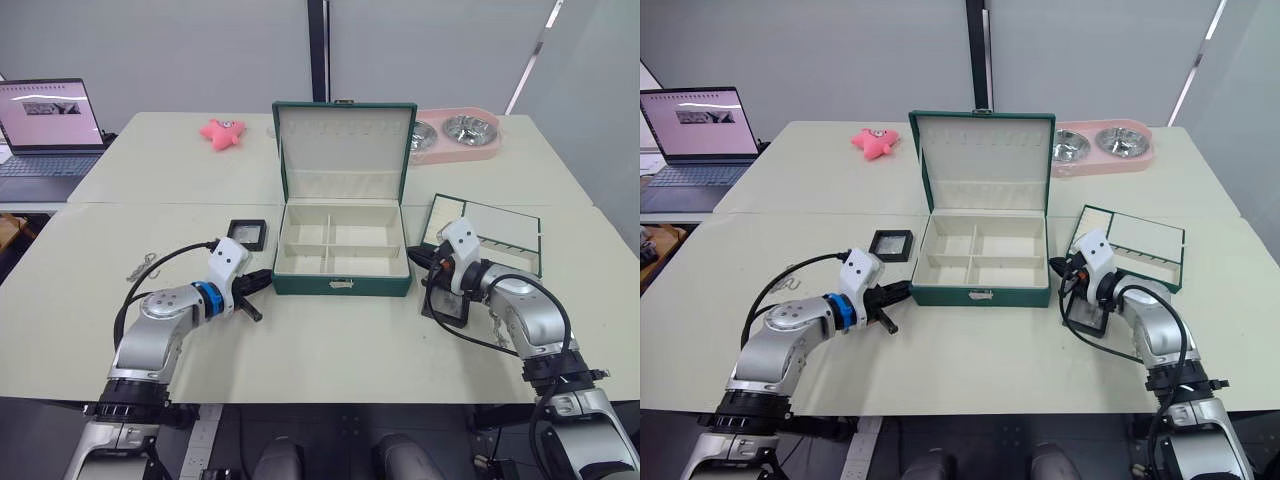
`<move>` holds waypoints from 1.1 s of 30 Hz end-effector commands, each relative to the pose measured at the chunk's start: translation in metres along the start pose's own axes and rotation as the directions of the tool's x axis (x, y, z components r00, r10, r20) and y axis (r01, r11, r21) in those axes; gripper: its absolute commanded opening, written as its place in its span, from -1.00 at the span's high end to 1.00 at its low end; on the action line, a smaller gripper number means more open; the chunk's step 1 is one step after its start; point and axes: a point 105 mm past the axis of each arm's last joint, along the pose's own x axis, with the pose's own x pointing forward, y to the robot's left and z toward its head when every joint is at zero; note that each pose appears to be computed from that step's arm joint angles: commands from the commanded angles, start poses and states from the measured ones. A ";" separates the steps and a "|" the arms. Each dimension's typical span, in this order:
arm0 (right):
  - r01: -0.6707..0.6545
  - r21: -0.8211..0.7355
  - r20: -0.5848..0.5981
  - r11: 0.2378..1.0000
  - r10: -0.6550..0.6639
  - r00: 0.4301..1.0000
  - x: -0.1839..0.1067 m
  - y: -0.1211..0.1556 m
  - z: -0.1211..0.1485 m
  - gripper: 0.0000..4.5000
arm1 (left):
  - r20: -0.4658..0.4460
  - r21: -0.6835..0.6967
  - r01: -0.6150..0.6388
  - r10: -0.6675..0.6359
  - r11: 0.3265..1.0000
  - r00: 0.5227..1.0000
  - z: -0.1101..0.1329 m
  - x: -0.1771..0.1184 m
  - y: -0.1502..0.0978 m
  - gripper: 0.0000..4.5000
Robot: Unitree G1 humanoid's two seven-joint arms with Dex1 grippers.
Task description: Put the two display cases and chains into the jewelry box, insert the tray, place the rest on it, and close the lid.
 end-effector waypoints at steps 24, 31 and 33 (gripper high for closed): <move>0.045 0.057 0.135 0.997 -0.052 0.989 -0.072 -0.032 0.013 0.31 | 0.093 -0.021 -0.166 0.167 0.986 0.982 0.013 -0.064 0.050 0.59; 0.121 0.073 0.020 0.990 -0.123 0.992 -0.144 -0.065 -0.012 -0.54 | -0.006 -0.027 -0.341 0.341 0.940 0.940 -0.010 -0.143 0.089 -0.38; 0.155 0.080 -0.016 0.985 -0.155 0.988 -0.163 -0.074 -0.020 -0.84 | -0.050 -0.025 -0.393 0.392 0.919 0.919 -0.020 -0.168 0.098 -0.66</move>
